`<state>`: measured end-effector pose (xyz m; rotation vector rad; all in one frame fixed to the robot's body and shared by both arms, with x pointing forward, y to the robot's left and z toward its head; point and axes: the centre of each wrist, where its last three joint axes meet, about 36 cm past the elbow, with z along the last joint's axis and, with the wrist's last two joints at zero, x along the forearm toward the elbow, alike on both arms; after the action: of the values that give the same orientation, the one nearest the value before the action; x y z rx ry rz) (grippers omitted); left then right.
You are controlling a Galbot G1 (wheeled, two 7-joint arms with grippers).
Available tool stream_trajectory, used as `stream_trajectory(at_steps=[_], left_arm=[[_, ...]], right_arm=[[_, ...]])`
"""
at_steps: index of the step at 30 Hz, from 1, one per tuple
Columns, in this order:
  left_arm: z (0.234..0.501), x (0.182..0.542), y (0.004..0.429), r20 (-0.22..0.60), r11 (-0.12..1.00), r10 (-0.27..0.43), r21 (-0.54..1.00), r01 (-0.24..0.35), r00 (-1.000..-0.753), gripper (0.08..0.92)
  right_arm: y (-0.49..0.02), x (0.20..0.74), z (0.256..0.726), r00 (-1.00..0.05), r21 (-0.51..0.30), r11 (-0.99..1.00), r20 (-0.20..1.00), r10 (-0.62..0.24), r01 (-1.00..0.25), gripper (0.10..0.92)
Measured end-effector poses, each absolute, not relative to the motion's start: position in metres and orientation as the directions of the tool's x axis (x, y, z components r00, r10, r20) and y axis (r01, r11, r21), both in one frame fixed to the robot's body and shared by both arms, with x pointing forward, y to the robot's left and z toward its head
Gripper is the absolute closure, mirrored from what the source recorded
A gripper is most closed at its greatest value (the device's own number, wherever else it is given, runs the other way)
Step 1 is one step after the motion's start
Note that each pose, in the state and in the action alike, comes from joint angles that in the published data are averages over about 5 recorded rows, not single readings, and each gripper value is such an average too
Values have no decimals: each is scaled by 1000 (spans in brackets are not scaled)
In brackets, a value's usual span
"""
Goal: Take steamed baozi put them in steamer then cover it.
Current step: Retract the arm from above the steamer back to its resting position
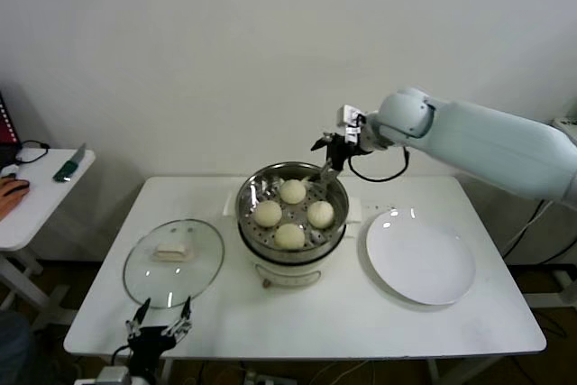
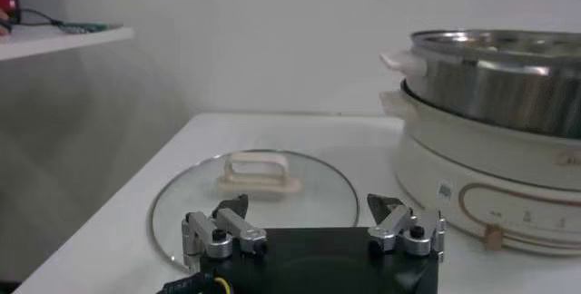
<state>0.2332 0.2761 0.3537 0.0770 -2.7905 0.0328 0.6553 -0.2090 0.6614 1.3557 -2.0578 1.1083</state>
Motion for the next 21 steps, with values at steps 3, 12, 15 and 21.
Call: stream_trajectory(at_steps=[3, 12, 15, 21], left_arm=[[354, 236, 277, 335, 998, -47, -11, -54, -941, 177], [356, 246, 285, 306, 998, -49, -9, -55, -951, 177], [355, 250, 287, 303, 998, -54, -8, -59, -952, 177], [352, 254, 289, 294, 998, -66, -5, -70, -953, 177]], right_arm=[[-226, 644, 659, -505, -393, 318, 631, -589, -863, 200], [-299, 598, 627, -726, -355, 635, 391, -566, -686, 200], [-325, 578, 610, -777, -328, 708, 338, -530, -626, 200], [-361, 537, 575, -850, -262, 812, 246, -466, -522, 200]])
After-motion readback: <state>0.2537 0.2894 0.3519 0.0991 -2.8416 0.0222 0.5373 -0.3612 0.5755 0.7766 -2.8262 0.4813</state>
